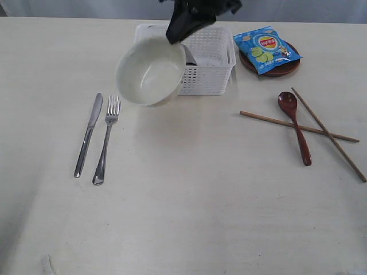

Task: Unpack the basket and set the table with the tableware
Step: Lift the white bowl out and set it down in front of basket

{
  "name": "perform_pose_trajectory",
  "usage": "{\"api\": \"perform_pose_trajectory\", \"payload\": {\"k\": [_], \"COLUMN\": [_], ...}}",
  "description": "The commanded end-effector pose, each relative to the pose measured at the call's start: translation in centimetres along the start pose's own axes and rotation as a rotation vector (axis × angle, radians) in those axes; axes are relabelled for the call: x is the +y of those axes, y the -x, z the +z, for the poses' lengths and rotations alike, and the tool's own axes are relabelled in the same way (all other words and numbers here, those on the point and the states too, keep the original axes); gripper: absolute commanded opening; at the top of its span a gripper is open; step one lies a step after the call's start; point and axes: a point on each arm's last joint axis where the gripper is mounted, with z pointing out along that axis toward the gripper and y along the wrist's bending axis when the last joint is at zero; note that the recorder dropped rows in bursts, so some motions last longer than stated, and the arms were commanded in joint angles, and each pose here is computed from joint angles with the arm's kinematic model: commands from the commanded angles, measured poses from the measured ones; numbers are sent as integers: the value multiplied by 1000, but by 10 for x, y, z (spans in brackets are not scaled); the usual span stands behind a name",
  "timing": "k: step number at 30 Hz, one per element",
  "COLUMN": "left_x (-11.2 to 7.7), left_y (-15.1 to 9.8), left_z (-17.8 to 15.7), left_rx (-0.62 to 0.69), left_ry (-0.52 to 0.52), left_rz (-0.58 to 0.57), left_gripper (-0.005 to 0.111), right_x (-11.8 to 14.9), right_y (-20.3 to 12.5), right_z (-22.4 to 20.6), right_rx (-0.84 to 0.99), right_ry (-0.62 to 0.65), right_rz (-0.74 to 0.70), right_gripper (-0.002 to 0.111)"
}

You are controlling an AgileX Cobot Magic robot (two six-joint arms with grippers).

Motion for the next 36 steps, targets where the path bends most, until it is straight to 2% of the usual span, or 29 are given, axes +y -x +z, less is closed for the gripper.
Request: {"api": "perform_pose_trajectory", "payload": {"k": [1, 7, 13, 16, 23, 28, 30, 31, 33, 36], "left_x": [0, 0, 0, 0, 0, 0, 0, 0, 0, 0], "left_y": [-1, -1, -1, -1, -1, -1, -1, -1, -1, -1], "left_z": [0, 0, 0, 0, 0, 0, 0, 0, 0, 0], "left_rx": [-1, -1, -1, -1, -1, -1, -1, -1, -1, -1], "left_ry": [-5, -5, -5, -5, -5, -5, -5, -5, -5, -5], "left_rz": [2, 2, 2, 2, 2, 2, 2, 2, 2, 2], "left_gripper": [0, 0, 0, 0, 0, 0, 0, 0, 0, 0], "right_x": [-2, -17, -22, -22, -32, -32, -33, -33, -34, -37], "right_y": [-25, -73, -103, -109, -103, -103, -102, -102, -101, -92], "right_z": [26, 65, 90, 96, 100, 100, 100, 100, 98, 78], "right_rx": [69, 191, 169, 135, 48, 49, 40, 40, 35, -20], "right_ry": [136, 176, 243, 269, 168, 165, 154, 153, 151, 130], "right_rz": [1, 14, 18, 20, 34, 34, 35, 35, 43, 41], "right_gripper": [-1, -1, -1, -1, -1, 0, 15, 29, 45, 45]}}
